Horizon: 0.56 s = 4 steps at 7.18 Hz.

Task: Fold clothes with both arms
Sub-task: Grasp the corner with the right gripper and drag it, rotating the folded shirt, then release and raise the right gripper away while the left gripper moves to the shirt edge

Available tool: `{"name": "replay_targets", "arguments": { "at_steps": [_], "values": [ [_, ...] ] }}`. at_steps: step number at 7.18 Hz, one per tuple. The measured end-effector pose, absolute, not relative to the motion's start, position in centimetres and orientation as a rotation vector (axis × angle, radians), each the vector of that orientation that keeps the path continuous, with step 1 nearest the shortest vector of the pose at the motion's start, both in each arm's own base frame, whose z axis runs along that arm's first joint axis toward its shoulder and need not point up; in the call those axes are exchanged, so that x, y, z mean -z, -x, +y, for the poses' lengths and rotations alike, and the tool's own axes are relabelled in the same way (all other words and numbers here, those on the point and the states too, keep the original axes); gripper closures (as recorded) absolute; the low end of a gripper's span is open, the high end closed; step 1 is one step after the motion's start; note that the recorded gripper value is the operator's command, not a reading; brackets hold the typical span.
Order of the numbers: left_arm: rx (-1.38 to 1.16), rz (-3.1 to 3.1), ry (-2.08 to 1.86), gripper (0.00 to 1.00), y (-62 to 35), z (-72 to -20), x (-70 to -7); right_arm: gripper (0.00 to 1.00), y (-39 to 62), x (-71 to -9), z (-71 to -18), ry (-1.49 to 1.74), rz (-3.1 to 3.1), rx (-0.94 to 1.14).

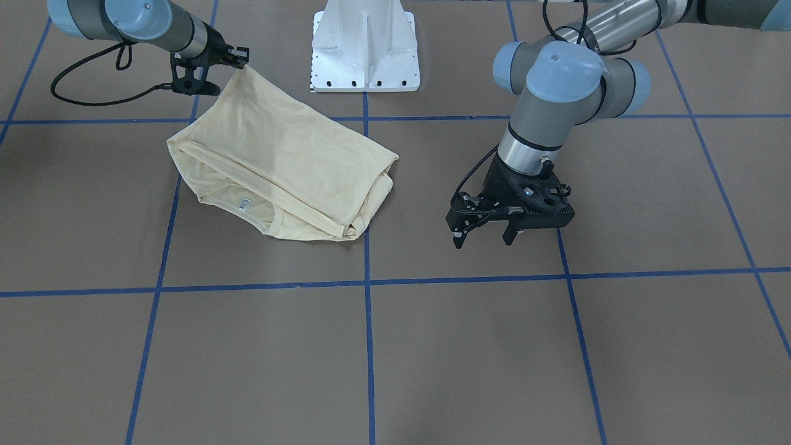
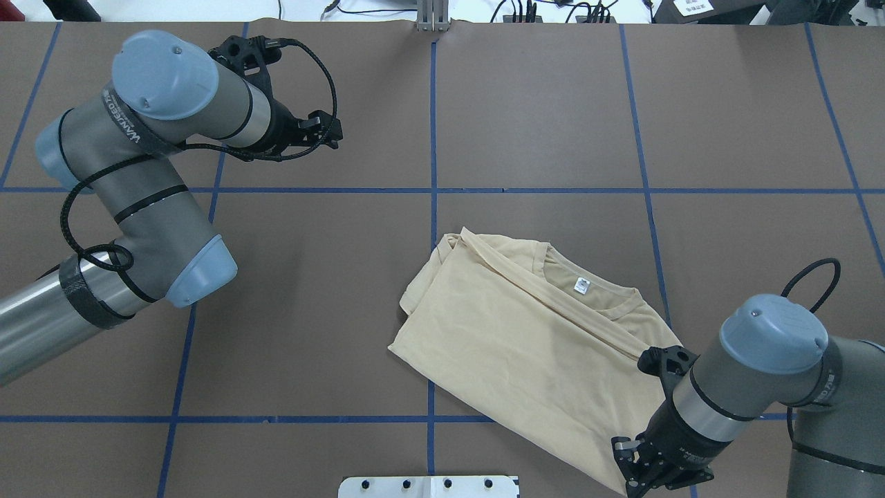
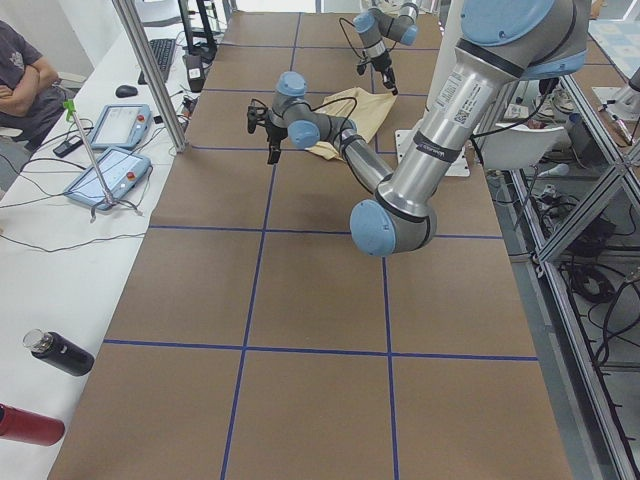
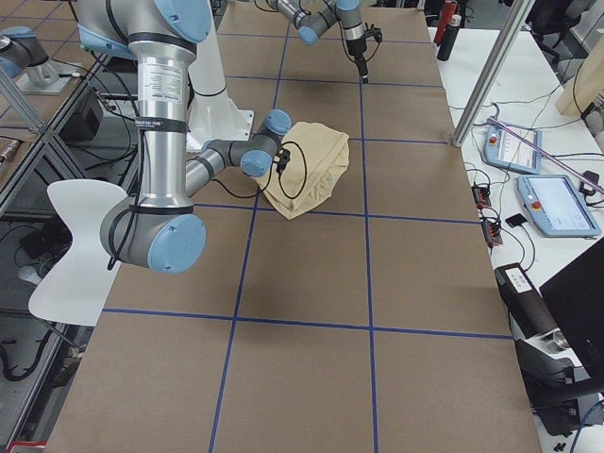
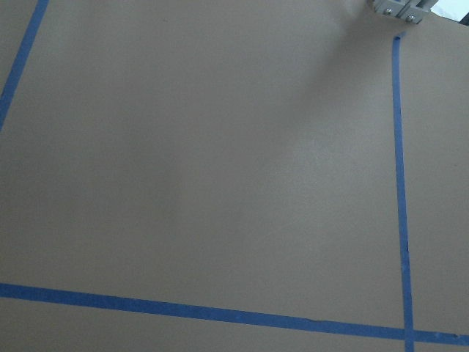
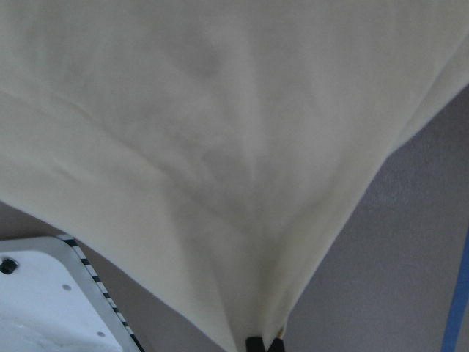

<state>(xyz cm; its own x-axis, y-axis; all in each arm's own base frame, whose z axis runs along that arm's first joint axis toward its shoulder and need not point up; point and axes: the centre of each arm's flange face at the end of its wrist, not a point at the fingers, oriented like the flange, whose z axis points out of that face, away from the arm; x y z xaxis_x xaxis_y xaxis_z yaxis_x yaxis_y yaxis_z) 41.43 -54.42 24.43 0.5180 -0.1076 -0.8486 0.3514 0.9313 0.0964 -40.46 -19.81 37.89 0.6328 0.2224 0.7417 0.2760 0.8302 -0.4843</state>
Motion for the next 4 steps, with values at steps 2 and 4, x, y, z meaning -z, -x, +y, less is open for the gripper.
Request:
{"name": "replay_targets", "arguments": {
  "at_steps": [2,4],
  "values": [
    [0.281,0.993,-0.277,0.00,-41.3,-54.4,-24.3,0.00,41.2,-37.5,-18.2,0.651,-0.873,0.003],
    [0.269,1.014,-0.284,0.00,-41.2,-53.5,-23.3,0.00,40.5,-36.7,-21.3,0.631,-0.904,-0.101]
  ]
}}
